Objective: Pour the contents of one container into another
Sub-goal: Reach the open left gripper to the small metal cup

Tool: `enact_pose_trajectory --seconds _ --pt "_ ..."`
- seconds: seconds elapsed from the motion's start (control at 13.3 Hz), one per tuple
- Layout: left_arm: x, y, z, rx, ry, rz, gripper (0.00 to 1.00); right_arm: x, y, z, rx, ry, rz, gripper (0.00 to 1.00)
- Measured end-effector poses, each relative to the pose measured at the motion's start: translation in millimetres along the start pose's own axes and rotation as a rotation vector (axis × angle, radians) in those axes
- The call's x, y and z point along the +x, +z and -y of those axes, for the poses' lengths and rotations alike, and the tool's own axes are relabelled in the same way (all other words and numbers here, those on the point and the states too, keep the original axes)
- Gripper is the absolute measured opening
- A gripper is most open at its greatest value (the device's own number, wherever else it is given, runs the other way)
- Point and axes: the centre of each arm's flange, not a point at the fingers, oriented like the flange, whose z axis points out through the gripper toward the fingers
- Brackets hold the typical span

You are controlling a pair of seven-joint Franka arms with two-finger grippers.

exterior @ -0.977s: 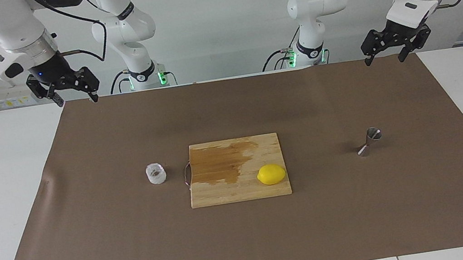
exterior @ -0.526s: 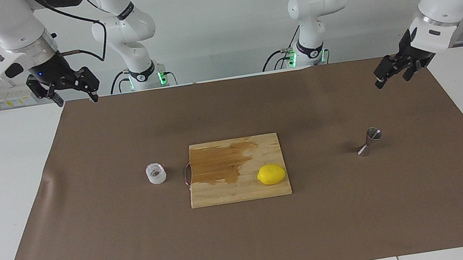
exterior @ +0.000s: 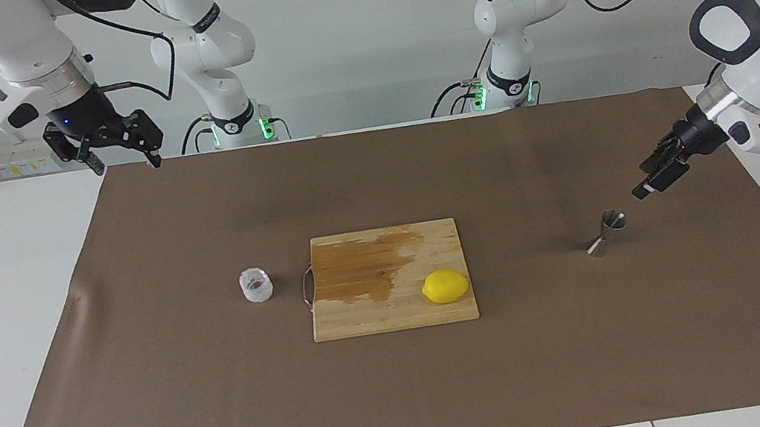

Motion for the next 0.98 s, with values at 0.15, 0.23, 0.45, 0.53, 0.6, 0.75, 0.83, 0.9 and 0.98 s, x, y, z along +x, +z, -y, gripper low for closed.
enact_pose_trajectory --seconds 0.15,0.23,0.45,0.53,0.6,0.75,0.83,0.9,0.98 --pt "2 19 16 -0.102 -0.243 0.044 1.0 0 0 0 0.0 0.0 0.0 1.0" --pt "3 27 24 -0.14 -0.353 0.077 1.0 0 0 0 0.0 0.0 0.0 1.0" --pt "18 37 49 -0.266 -0.643 0.205 1.0 0 0 0 0.0 0.0 0.0 1.0" --pt "27 42 60 -0.314 -0.721 0.245 1.0 0 0 0 0.0 0.0 0.0 1.0" --pt "36 51 71 -0.356 -0.792 0.276 1.0 0 0 0 0.0 0.0 0.0 1.0" --pt "40 74 85 -0.404 -0.895 0.335 1.0 0 0 0 0.0 0.0 0.0 1.0" --pt "40 83 90 -0.423 -0.939 0.365 1.0 0 0 0 0.0 0.0 0.0 1.0" --pt "41 91 94 -0.436 -0.97 0.387 1.0 0 0 0 0.0 0.0 0.0 1.0" --pt "43 96 96 -0.445 -0.995 0.402 1.0 0 0 0 0.0 0.0 0.0 1.0"
